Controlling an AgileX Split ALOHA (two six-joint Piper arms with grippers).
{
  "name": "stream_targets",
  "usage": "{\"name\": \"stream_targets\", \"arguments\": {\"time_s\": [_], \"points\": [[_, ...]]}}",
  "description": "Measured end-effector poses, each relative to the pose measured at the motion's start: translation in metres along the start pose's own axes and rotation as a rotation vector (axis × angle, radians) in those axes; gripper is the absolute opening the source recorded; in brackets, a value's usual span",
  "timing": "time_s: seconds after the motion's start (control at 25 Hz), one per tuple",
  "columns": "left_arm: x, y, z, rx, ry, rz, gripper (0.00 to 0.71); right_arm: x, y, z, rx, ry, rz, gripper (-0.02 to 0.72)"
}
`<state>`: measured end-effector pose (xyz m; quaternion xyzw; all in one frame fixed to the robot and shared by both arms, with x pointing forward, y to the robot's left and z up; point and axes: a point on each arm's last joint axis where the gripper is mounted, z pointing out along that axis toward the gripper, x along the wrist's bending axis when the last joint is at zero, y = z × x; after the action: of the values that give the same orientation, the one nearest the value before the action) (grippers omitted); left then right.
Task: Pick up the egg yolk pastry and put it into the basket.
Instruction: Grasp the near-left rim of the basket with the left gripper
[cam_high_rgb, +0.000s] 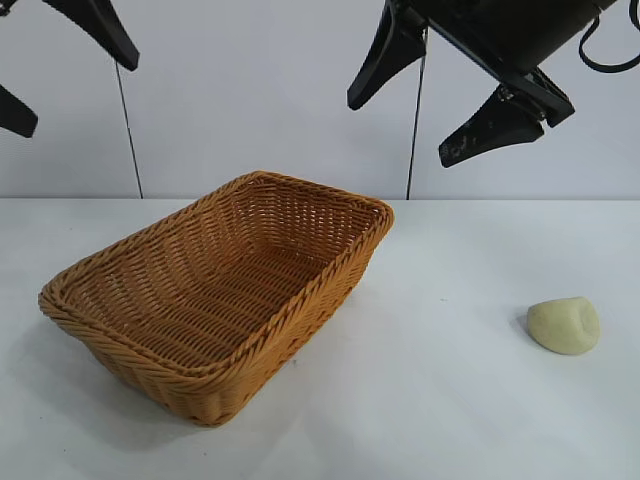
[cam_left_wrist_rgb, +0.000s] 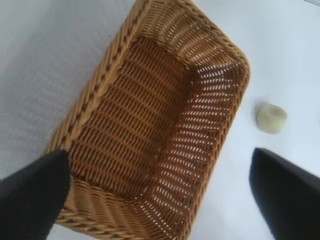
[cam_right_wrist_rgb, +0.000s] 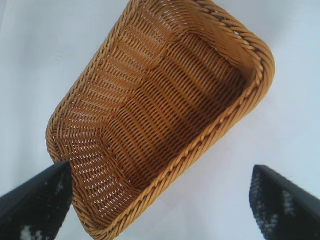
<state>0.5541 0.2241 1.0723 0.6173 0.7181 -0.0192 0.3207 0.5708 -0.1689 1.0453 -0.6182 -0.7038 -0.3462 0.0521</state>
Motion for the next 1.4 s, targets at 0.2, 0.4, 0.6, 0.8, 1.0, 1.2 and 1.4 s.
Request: {"name": "stream_targets", "arguments": {"time_s": [0.2, 0.4, 0.6, 0.8, 1.0, 1.2, 1.4], "points": [[0.002, -0.035, -0.002, 0.035, 0.087, -0.147, 0.695, 0.000, 0.000, 0.000, 0.000, 0.000, 0.000, 0.686], [-0.005, -0.069, -0.003, 0.005, 0.131, -0.262, 0.695, 0.000, 0.000, 0.000, 0.000, 0.000, 0.000, 0.686], [-0.013, -0.086, 0.010, -0.027, 0.144, -0.411, 0.695, 0.000, 0.000, 0.000, 0.000, 0.000, 0.000, 0.686], [-0.006, -0.084, 0.023, -0.057, 0.208, -0.501, 0.695, 0.000, 0.000, 0.000, 0.002, 0.000, 0.000, 0.686], [0.004, -0.084, 0.046, -0.038, 0.286, -0.584, 0.695, 0.000, 0.000, 0.000, 0.003, 0.001, 0.000, 0.686], [0.012, -0.086, 0.074, 0.003, 0.340, -0.644, 0.695, 0.000, 0.000, 0.000, 0.003, 0.001, 0.000, 0.686], [0.020, -0.090, 0.105, 0.044, 0.359, -0.712, 0.695, 0.000, 0.000, 0.000, 0.003, 0.001, 0.000, 0.686]]}}
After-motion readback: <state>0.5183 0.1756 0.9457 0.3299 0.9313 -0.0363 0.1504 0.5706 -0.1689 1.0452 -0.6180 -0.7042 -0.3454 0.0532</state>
